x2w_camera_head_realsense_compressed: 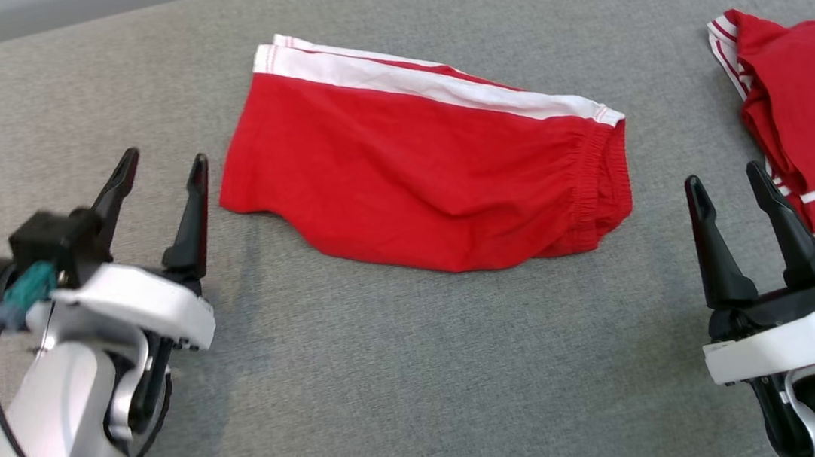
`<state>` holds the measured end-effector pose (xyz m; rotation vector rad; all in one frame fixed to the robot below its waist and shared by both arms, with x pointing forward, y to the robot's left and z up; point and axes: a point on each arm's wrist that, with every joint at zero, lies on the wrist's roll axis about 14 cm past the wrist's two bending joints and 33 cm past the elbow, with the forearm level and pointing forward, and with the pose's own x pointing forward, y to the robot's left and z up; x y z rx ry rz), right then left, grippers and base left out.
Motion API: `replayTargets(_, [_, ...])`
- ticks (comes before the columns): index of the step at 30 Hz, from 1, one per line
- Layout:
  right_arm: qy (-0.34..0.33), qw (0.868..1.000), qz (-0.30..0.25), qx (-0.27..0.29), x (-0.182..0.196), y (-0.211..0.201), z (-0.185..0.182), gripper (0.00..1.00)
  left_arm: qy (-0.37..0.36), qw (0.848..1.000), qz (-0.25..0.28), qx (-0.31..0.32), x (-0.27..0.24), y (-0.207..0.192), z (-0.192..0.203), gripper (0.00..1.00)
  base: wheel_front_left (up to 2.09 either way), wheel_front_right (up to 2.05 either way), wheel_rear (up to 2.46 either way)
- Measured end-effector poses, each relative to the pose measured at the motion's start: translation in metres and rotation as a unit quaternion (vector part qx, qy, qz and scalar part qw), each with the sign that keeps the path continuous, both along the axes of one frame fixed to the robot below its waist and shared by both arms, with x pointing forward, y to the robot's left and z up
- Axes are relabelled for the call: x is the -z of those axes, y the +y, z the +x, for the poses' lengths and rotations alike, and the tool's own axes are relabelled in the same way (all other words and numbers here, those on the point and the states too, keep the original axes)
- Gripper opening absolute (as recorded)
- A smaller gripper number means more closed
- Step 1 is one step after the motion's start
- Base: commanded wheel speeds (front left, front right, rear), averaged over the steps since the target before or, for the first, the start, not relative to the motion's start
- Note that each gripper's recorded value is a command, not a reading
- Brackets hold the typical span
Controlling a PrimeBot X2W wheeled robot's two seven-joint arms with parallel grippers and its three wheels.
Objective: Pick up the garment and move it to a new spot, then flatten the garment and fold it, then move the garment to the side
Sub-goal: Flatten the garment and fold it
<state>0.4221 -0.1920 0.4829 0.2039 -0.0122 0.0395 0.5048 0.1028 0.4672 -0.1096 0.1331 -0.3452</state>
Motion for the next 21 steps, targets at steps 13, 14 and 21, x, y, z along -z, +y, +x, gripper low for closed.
replayTargets(13, [0.025,0.999,0.014,0.027,0.020,-0.012,-0.006,1.00,0.197,0.975,0.016,0.100,0.098,-0.052,0.017,1.00,0.00,0.00,0.00])
replayTargets(14, [0.027,0.999,0.017,0.029,0.021,-0.013,-0.006,1.00,0.206,0.973,0.016,0.102,0.103,-0.053,0.017,1.00,0.00,0.00,0.00])
replayTargets(21, [0.026,0.999,0.028,0.028,0.022,-0.011,-0.004,1.00,0.234,0.966,0.003,0.108,0.110,-0.060,0.018,0.00,0.00,0.00,0.00])
